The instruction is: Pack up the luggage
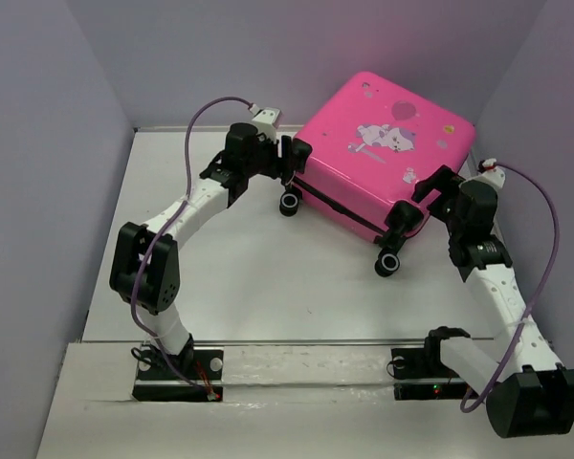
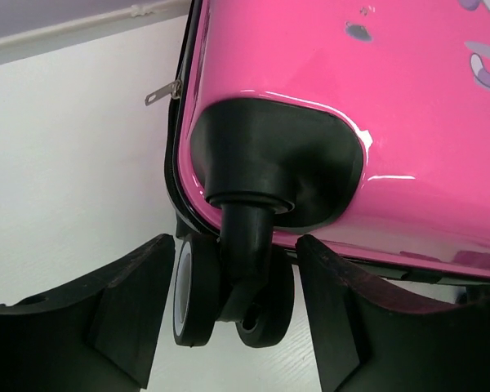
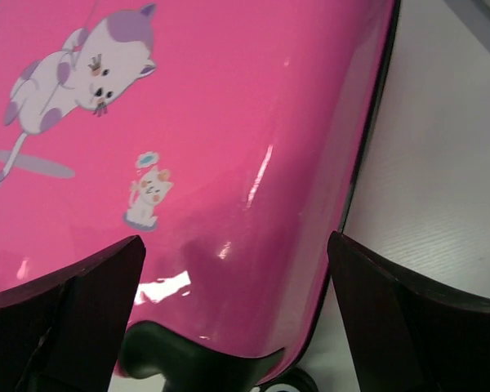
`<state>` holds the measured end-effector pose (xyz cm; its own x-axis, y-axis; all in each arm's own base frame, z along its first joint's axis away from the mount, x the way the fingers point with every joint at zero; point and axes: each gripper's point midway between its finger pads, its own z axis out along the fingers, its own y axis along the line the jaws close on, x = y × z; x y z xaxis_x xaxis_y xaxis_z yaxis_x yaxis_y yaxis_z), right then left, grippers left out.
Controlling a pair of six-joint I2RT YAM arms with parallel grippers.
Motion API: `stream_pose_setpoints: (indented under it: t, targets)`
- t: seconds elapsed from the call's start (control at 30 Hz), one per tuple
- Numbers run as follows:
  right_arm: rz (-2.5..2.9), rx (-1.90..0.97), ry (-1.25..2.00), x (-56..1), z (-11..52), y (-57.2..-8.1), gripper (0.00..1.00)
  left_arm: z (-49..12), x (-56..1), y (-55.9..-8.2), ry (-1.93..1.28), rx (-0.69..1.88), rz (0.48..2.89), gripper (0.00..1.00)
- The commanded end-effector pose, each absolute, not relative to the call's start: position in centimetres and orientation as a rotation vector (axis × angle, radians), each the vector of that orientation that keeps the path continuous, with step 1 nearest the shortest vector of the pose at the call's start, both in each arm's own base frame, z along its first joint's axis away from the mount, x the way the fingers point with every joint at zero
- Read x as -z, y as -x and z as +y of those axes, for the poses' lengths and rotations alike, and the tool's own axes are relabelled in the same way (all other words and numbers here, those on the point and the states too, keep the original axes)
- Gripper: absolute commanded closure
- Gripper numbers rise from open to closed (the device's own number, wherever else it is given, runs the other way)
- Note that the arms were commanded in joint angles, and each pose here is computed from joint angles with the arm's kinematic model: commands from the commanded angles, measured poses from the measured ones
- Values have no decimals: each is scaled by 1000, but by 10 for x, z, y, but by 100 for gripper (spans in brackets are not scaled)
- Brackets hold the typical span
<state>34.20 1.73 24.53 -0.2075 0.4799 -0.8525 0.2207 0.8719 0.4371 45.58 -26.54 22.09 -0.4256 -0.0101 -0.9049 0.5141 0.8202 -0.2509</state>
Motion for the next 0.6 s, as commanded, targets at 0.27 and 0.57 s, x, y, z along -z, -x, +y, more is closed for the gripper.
stream_pose_setpoints:
  t: [0.27,0.57]
  targets:
    - [1788,-297,-613,-230,-17,-358,0,-283,-211,-461,-508,633,1970,50]
    - [1827,-472,-561,-238,-14,-401,0,-290,-180,-463,-454,639,2042,94]
